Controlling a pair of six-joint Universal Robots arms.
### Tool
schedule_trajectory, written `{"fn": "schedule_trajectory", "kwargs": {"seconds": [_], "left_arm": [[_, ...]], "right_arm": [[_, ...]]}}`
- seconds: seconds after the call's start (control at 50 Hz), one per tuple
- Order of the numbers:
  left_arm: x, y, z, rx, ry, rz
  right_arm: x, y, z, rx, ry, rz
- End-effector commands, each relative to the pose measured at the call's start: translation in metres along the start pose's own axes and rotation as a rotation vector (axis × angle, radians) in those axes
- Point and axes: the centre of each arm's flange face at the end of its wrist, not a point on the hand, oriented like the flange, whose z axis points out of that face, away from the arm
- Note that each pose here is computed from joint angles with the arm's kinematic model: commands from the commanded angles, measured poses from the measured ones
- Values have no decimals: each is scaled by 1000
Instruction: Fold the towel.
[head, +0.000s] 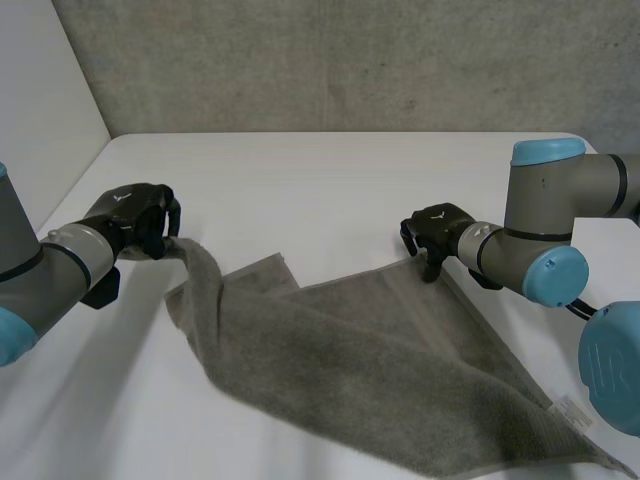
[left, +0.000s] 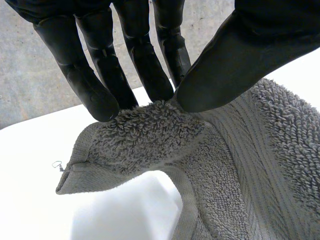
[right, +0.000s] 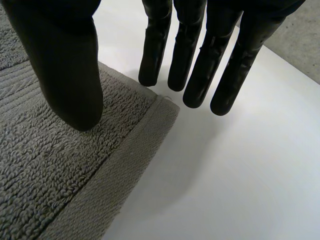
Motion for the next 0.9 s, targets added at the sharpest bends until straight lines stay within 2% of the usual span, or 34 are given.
{"fn": "schedule_trajectory", "kwargs": {"seconds": [0.02,0.9], "left_arm": [[0,0,0,0,0,0],[-1,0,0,0,-3,0]], "right_arm": [[-1,1,0,-3,-2,3],[-11,9,-14,-53,-46,31]]}}
